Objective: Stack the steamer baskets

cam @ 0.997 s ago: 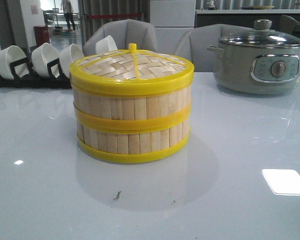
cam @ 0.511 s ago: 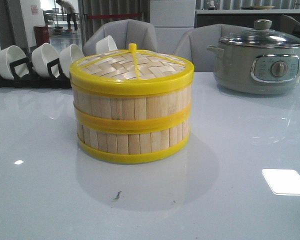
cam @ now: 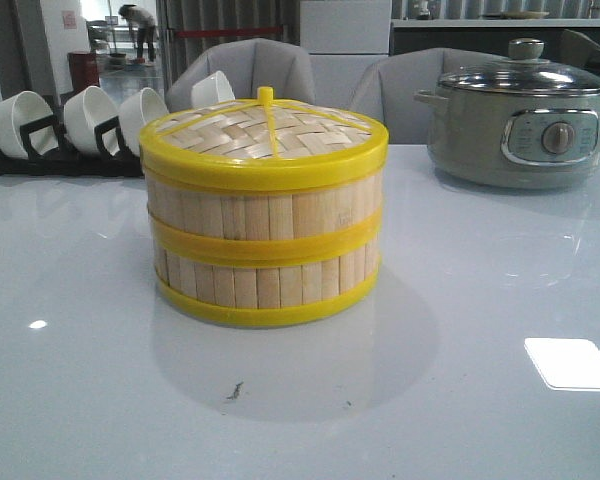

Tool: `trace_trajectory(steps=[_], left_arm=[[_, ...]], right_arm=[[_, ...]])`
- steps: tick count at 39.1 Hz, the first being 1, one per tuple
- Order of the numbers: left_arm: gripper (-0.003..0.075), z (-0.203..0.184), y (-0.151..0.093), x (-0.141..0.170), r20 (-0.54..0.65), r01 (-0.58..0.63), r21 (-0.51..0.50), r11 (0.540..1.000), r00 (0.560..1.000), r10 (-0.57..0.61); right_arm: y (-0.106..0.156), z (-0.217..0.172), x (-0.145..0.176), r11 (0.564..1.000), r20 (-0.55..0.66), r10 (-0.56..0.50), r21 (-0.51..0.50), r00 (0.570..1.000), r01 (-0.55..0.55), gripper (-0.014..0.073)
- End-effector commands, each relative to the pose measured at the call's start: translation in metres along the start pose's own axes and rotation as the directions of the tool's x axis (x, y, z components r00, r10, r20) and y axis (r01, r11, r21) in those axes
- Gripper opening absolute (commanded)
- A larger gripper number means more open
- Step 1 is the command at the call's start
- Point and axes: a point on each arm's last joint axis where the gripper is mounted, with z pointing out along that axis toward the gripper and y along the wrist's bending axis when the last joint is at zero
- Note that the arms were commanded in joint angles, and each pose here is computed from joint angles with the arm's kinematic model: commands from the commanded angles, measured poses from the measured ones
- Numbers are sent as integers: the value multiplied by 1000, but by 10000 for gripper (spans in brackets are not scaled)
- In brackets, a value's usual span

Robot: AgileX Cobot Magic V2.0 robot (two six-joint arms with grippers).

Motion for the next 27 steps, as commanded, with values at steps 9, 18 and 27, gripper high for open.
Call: trace_trajectory(steps=[9, 18, 27], left_arm=[[85, -2, 0, -9, 100, 5, 5, 1000, 995, -6], [85, -2, 0, -9, 100, 5, 5, 1000, 995, -6], [85, -1, 0, -8, 98, 5, 5, 1000, 995, -6]], right_arm=[[0, -21, 5, 1000, 200, 18, -14, 980, -15, 56], [0, -33, 33, 1000, 273, 20, -18, 962, -15, 56], [0, -31, 47, 1000, 286, 20, -20, 958, -15, 56]])
